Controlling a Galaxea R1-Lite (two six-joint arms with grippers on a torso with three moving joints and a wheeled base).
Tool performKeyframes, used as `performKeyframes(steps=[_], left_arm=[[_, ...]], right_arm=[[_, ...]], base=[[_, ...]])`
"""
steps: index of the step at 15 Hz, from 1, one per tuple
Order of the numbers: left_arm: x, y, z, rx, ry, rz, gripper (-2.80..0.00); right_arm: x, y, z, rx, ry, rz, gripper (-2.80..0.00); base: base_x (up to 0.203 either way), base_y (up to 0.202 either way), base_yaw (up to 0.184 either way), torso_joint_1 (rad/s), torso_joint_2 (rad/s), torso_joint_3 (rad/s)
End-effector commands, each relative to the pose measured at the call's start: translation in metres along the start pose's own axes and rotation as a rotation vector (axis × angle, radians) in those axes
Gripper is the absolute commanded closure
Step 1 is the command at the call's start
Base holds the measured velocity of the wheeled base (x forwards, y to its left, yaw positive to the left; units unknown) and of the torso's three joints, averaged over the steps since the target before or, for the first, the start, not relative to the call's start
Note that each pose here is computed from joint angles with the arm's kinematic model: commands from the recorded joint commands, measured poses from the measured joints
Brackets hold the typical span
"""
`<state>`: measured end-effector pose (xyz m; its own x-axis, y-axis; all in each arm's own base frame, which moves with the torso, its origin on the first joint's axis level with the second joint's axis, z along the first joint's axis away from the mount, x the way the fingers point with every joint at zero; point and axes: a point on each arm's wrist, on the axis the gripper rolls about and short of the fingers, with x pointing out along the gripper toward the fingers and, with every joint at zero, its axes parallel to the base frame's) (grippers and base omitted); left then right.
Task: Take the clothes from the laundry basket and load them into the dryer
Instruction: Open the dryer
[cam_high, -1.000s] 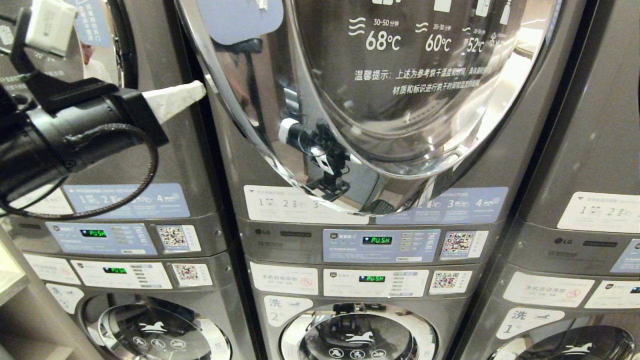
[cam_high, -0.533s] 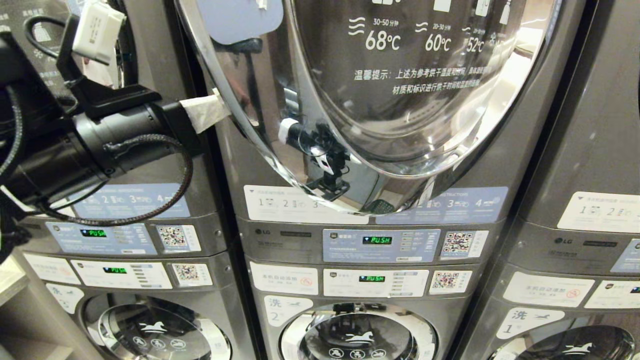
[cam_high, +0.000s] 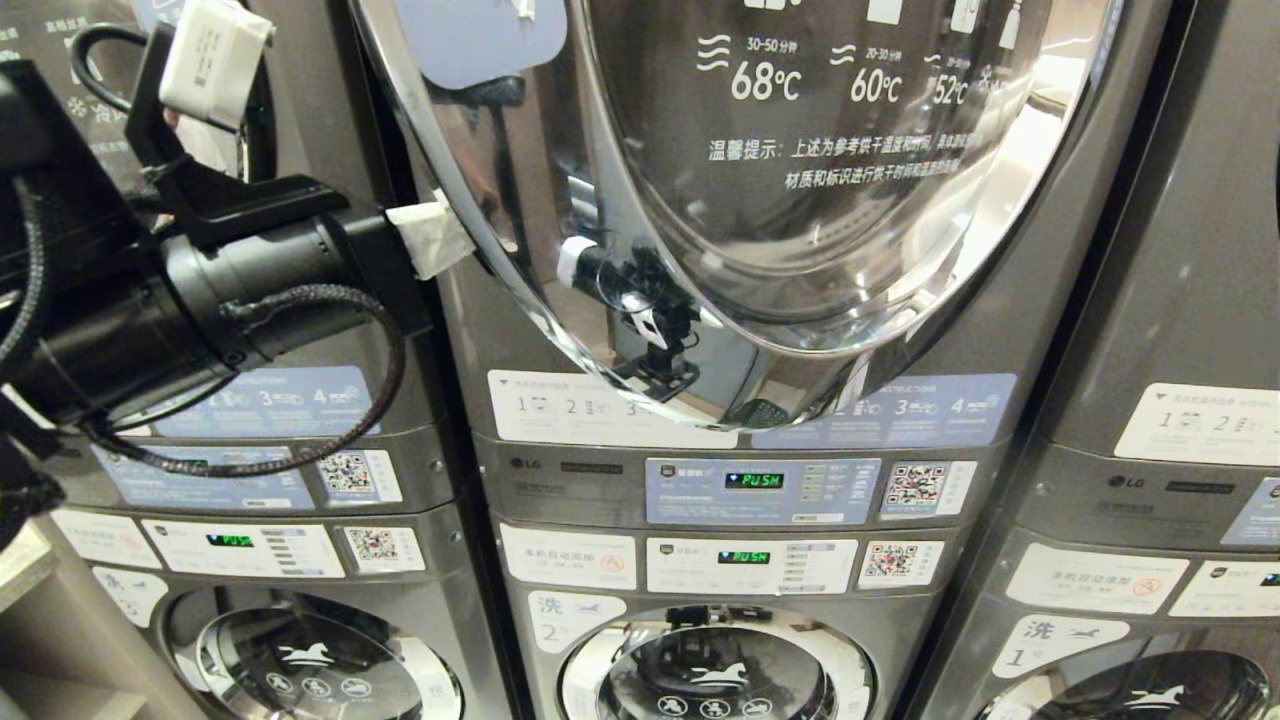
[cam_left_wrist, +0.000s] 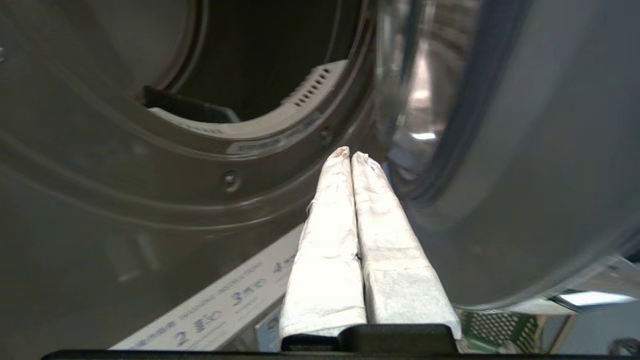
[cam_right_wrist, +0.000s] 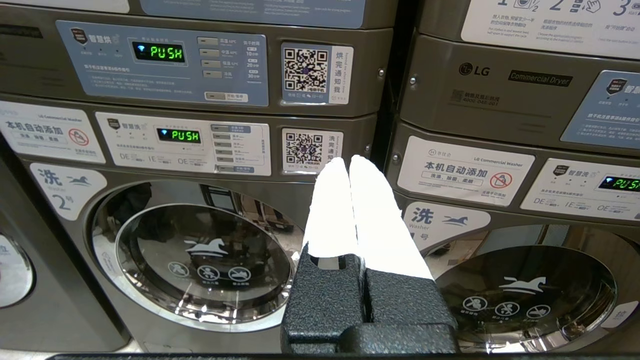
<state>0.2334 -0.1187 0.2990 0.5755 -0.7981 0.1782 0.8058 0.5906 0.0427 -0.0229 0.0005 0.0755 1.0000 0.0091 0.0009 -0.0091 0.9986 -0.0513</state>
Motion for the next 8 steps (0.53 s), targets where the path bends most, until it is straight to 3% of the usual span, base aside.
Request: performKeyframes(steps=[1,8], left_arm=[[-0.006,-0.01,0.004,0.002,-0.012,-0.024,0.0],[-0.032,-0.038,0.005,-0.004,-0.016,-0.079,0.0]], right_arm=[[0.0,0.0,0.0,-0.001,-0.001,0.0,0.0],[0.0,0.0,0.0,-0.002,0.001,0.0,0.0]], base=[[0.0,0.0,0.0,0.0,0.0,0.0],[0.0,0.0,0.0,0.0,0.0,0.0]])
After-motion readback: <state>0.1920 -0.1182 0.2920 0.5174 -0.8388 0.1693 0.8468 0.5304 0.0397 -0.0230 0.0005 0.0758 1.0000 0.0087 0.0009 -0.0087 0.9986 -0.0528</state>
